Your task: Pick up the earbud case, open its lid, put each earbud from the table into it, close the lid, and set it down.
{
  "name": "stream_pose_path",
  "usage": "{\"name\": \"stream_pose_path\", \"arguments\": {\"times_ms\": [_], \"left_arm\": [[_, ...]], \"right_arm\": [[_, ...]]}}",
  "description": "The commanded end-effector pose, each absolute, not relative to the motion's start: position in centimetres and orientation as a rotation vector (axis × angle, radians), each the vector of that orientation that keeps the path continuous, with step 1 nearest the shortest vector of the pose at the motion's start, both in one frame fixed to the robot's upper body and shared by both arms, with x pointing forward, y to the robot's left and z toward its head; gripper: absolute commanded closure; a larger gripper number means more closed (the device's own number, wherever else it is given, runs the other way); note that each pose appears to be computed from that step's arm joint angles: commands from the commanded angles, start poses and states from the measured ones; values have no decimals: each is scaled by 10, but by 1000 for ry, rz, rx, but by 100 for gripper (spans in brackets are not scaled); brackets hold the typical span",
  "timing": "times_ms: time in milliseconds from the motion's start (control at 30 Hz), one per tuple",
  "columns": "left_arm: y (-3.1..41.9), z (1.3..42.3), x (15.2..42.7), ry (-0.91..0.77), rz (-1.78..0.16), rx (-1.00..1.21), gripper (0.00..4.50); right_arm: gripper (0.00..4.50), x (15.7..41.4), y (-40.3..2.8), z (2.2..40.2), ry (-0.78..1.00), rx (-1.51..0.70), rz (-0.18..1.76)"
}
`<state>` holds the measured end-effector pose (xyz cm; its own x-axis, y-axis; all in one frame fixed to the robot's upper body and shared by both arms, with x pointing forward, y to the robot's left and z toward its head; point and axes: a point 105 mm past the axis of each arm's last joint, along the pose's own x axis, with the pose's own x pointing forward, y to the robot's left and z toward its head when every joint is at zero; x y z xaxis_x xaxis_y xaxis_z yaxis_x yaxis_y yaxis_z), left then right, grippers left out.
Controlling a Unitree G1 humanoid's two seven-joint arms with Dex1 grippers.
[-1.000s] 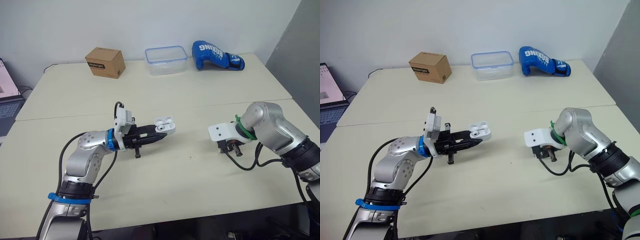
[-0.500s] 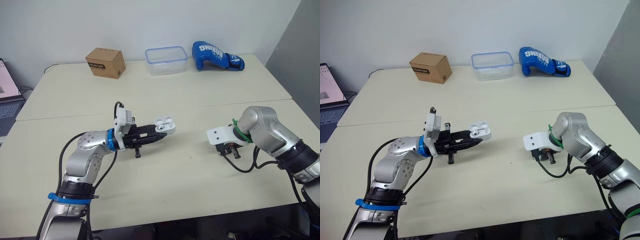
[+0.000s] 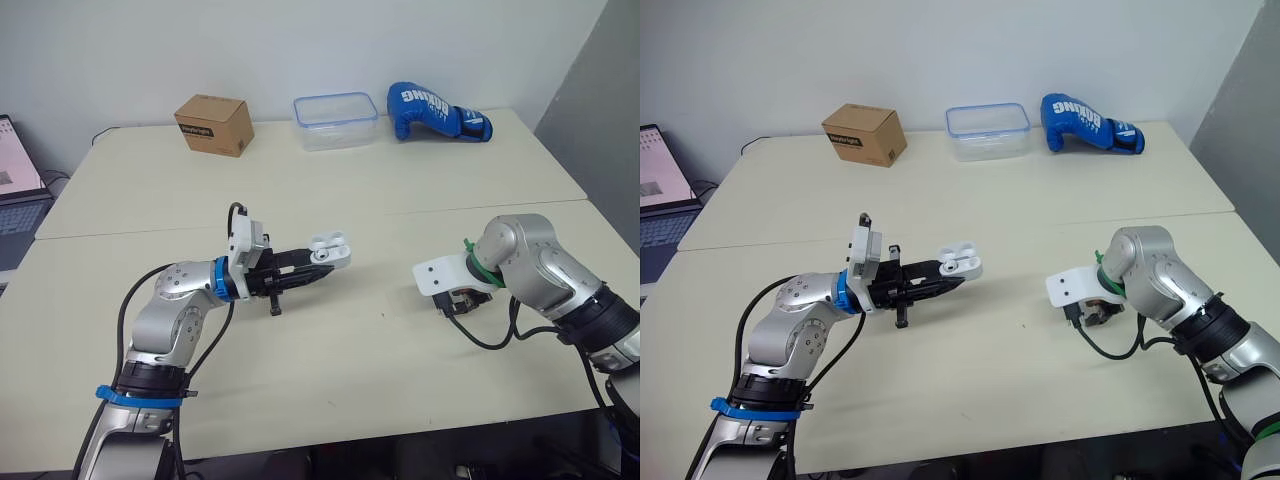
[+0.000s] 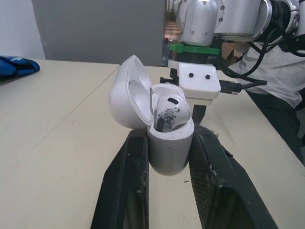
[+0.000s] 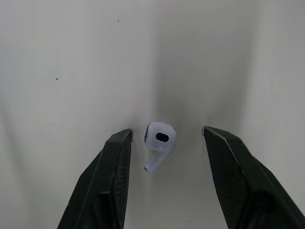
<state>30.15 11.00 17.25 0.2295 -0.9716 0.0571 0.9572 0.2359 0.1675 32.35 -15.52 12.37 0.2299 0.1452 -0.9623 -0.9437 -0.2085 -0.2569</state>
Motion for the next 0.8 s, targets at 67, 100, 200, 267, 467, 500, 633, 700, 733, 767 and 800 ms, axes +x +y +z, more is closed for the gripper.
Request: {"name": "stream_pose_path", "arguments": {"times_ms": [67, 100, 200, 267, 467, 500, 633, 700, 733, 767, 800], "left_arm": [[107, 181, 300, -203, -1345, 128, 371], [107, 181, 300, -203, -1344, 128, 371], [107, 181, 299, -203, -1343, 127, 371], [107, 181, 299, -203, -1342, 127, 371], [106, 180, 299, -203, -1341, 126, 371], [106, 180, 299, -203, -1341, 127, 371], [105, 180, 299, -202, -1343, 127, 371], [105, 180, 299, -201, -1343, 128, 371], [105, 180, 299, -201, -1344, 128, 371], [105, 180, 299, -201, -1344, 128, 371], [105, 180, 299, -201, -1345, 127, 371]], "right_arm": [[207, 320, -153, 129, 821, -1419, 1232], [207, 320, -152, 129, 824, -1420, 1230], [207, 319, -151, 129, 834, -1413, 1226], [207, 318, -150, 128, 842, -1407, 1224], [242, 316, -149, 127, 870, -1387, 1217], [242, 315, -148, 127, 873, -1384, 1215], [242, 314, -149, 126, 884, -1384, 1206], [242, 314, -150, 125, 888, -1385, 1204], [242, 314, -150, 125, 889, -1385, 1203], [242, 313, -150, 125, 891, -1385, 1202], [242, 313, -150, 125, 893, -1385, 1200]]}}
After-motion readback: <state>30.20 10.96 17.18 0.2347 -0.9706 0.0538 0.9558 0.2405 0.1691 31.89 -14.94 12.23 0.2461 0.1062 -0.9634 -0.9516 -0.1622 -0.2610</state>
